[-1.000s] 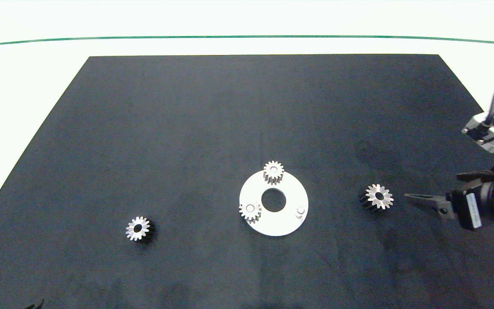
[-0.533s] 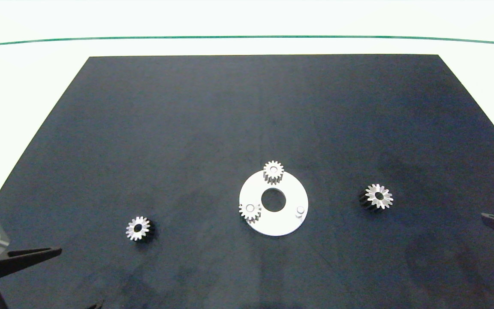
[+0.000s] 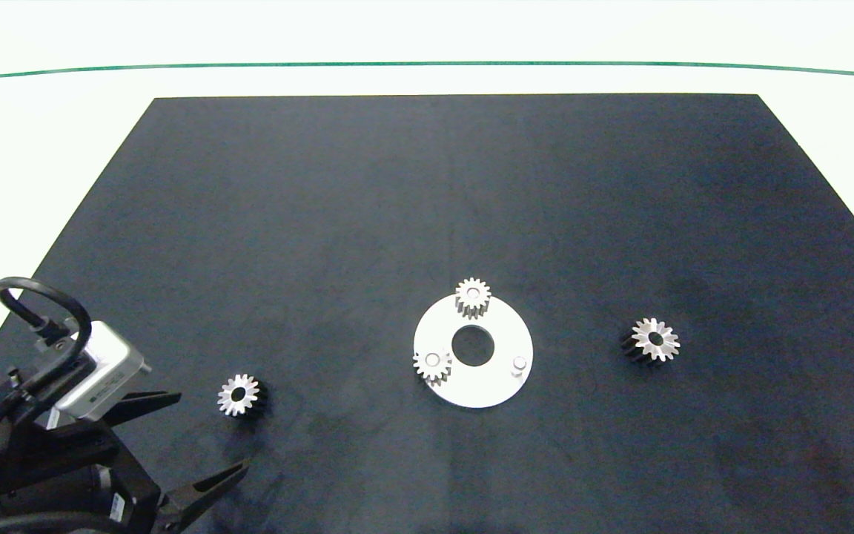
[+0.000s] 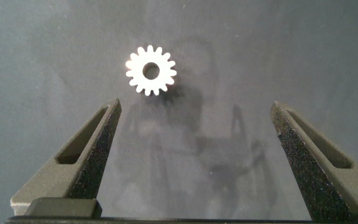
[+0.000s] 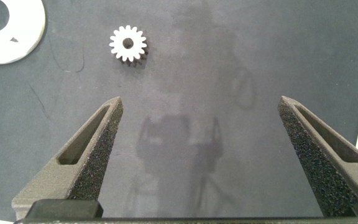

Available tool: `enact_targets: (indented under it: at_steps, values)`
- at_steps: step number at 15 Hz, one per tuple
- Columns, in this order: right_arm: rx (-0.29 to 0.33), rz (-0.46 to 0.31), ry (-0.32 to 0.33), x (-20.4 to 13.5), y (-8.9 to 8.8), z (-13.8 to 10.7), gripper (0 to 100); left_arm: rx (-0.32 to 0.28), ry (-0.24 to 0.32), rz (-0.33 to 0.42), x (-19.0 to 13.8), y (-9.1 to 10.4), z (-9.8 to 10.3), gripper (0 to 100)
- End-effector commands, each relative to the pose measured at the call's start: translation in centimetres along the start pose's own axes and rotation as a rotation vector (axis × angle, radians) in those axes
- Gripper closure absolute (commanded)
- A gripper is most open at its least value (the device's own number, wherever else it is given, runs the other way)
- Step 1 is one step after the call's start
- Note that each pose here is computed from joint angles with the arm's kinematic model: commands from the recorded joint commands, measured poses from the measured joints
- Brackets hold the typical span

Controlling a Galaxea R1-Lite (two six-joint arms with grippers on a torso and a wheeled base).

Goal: Remove an incorrectly installed larger gear and replace it with the correct smaller gear

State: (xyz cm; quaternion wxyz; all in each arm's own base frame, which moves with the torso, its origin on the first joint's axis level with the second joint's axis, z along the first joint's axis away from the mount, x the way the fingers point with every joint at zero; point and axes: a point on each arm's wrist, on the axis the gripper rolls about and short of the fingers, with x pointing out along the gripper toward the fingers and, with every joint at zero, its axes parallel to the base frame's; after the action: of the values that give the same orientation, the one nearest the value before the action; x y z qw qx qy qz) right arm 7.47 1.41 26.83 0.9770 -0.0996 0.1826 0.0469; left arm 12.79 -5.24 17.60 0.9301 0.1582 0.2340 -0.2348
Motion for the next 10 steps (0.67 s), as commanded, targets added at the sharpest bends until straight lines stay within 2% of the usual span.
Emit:
enact_targets:
  at_steps: [1,10]
  values:
    - [0.000,0.000,-0.003,-0.1,0.0,-0.1,0,-0.016,0.055,0.015,2.1,0.6,-0.2,0]
    - [-0.001,0.003,0.000,-0.3,0.0,-0.6,0,-0.026,0.050,0.045,5.3,1.2,-0.4,0]
